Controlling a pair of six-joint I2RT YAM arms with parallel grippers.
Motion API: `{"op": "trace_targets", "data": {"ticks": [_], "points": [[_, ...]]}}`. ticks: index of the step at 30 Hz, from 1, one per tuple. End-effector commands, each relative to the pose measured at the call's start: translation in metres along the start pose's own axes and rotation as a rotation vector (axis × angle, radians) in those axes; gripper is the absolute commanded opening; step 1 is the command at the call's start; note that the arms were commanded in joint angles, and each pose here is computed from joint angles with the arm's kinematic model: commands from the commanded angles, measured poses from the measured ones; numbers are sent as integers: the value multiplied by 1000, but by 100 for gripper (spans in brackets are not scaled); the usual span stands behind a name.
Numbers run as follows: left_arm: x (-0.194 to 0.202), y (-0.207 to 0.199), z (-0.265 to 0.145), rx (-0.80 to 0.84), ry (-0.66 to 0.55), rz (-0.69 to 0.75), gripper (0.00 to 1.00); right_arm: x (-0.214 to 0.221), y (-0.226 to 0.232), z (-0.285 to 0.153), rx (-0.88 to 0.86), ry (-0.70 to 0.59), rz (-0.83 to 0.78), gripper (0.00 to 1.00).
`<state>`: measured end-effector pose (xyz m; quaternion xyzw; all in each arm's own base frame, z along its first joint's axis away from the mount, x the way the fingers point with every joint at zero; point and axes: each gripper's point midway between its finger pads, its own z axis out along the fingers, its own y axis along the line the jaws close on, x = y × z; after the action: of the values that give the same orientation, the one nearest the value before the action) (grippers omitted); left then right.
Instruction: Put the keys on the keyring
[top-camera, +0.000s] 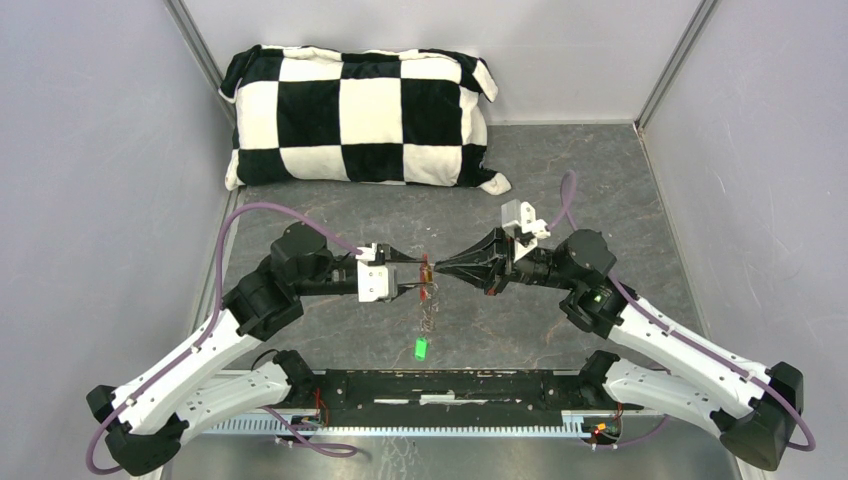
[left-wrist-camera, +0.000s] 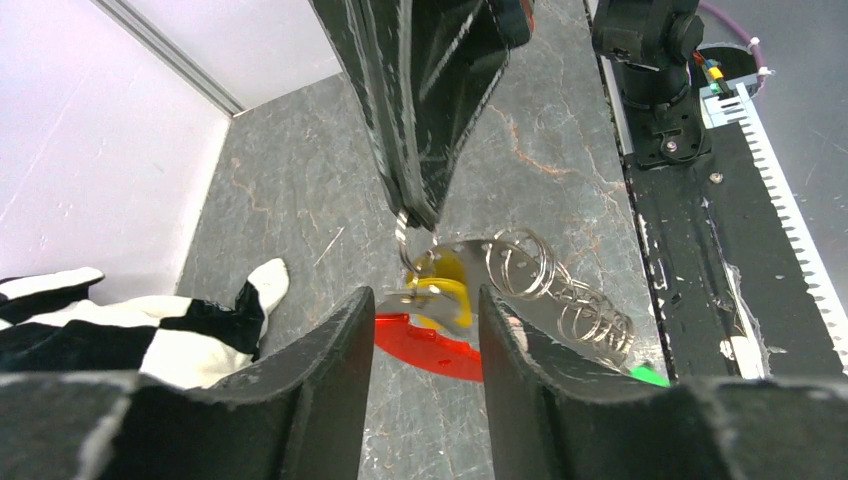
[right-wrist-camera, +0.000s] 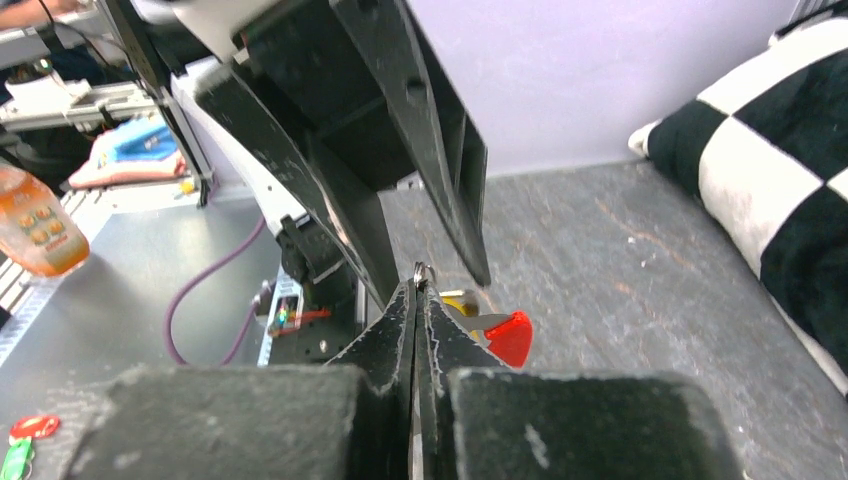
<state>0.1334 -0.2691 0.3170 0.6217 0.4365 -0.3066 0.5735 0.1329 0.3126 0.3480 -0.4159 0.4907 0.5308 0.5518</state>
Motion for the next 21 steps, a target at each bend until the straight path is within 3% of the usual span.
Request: {"op": "trace_targets", "data": {"ticks": [1, 7, 14, 21], "points": [[-19, 13, 1, -49, -79, 70, 41, -47, 7, -3, -3, -220, -39, 0], [-29, 22, -1, -102, -125, 139, 28, -44, -1, -4, 41, -233, -35, 0], [-31, 6, -1, -22, -170, 327, 15, -44, -7, -8, 79, -285, -1, 0], [-30, -5, 4, 45, -176, 533, 11, -38, -8, -8, 83, -298, 25, 0]]}}
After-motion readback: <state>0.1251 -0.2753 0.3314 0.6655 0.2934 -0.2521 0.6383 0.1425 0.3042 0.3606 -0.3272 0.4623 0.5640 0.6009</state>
